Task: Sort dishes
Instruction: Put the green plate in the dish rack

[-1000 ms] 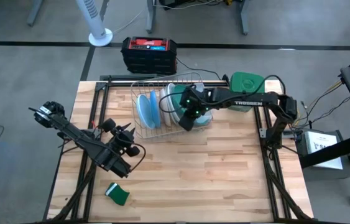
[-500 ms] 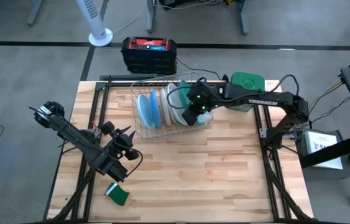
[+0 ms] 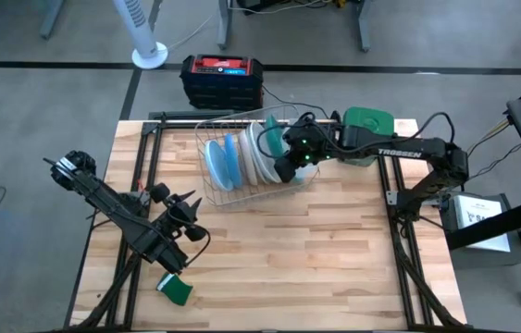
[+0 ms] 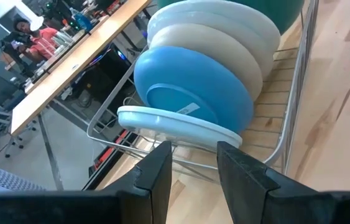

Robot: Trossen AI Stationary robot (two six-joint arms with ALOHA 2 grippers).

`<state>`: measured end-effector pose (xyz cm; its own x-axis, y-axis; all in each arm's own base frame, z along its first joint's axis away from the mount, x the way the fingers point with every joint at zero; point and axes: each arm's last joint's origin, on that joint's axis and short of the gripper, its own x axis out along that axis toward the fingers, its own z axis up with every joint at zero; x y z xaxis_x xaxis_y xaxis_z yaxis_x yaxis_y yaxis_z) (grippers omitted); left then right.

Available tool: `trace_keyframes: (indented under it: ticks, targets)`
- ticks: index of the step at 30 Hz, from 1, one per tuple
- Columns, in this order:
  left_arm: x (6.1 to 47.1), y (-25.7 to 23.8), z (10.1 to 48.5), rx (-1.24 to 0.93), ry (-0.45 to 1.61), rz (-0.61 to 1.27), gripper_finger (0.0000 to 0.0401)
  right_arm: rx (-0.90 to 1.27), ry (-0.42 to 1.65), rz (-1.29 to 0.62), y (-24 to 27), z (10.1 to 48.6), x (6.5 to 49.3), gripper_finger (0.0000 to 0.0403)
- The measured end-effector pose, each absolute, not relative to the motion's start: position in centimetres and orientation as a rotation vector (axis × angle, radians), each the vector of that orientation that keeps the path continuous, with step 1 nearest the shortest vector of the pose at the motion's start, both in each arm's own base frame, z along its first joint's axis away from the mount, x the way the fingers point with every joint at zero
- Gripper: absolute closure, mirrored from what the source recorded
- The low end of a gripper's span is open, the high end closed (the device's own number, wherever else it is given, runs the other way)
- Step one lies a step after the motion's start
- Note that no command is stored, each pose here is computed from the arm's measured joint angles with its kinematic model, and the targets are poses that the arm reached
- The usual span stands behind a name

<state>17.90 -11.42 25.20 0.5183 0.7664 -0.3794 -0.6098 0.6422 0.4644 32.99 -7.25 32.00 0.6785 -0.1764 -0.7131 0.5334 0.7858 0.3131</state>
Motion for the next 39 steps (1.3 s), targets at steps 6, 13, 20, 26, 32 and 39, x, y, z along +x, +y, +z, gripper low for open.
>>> trace_keyframes:
  ticks: [6,13,20,26,32,39]
  targets:
    - [17.9,-11.4,25.1,0.284,0.594,0.839,0.0285,0.569,0.671,-0.433,-7.3,29.6,33.3,0.0402]
    - [17.9,-11.4,24.9,0.292,0.597,0.838,0.0285,0.650,0.436,-0.392,-6.8,27.1,34.2,0.0402]
    - [17.9,-11.4,24.8,0.290,0.597,0.838,0.0285,0.697,0.337,-0.406,-6.4,25.7,32.5,0.0402]
    - [17.9,-11.4,24.8,0.288,0.596,0.837,0.0285,0.643,0.339,-0.490,-6.0,26.7,29.3,0.0402]
    - [17.9,-11.4,24.8,0.284,0.595,0.837,0.0285,0.583,0.366,-0.497,-5.6,26.1,27.6,0.0402]
    - [18.0,-11.4,24.8,0.292,0.563,0.837,0.0285,0.534,0.407,-0.504,-5.6,24.8,27.6,0.0399]
